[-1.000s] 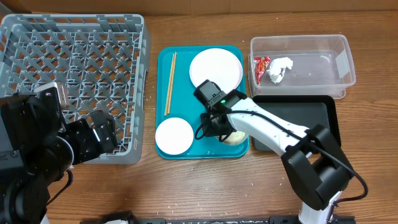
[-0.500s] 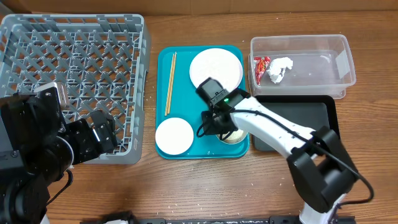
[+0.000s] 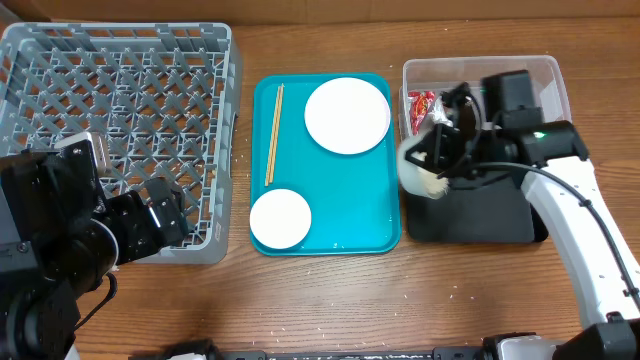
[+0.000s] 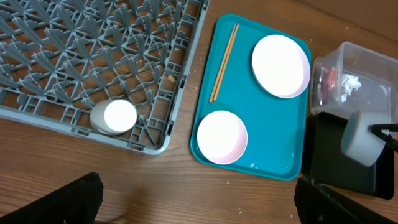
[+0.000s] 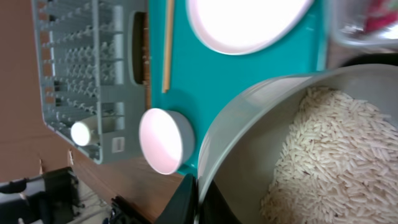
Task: Sort waste into correct bins and load items into the dishwasher
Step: 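Grasp the grey rice bowl with the right gripper and tip rice onto black tray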
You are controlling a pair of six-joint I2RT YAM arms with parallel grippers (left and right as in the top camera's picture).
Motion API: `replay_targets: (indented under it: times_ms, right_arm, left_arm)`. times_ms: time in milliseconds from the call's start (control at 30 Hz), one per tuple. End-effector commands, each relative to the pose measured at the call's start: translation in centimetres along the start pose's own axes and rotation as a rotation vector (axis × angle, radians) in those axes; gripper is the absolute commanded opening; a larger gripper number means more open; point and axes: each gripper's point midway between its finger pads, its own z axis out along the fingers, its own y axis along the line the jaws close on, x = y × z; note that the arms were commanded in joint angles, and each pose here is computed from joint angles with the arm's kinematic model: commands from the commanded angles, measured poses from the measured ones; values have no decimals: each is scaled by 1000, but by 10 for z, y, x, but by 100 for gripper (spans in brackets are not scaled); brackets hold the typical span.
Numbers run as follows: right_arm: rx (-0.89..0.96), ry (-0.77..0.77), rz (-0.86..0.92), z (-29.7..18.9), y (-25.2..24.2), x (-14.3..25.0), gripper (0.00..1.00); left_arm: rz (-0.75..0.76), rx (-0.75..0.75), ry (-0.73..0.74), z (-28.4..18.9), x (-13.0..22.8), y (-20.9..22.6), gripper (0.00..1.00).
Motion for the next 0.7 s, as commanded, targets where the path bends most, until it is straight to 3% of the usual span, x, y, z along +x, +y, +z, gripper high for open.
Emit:
replay_targets:
  times_ms: [0,200,500,567,633,667]
  right_arm:
    - [-195,18,55,0,-26,12,4]
    - [-692,-158,25,-39,-49,10,4]
    - [-632,-286,105,-59,-92,-2,4]
    - [-760,-280,98,-72,-75,2,4]
    - [-646,-263,146,-57,-91,2,4]
    - [-769,-258,143,-70,-75,4,4]
  left_arm:
    - [-10,-7,-15,-3,-1,1,100]
    - [-10,-7,-15,-3,-1,1,100]
    - [-10,-7,-15,-3,-1,1,100]
    - [-10,-7,-15,-3,-1,1,100]
    - [-10,-7,-15,-3,-1,1,100]
    - [-10,-7,-15,-3,-1,1,100]
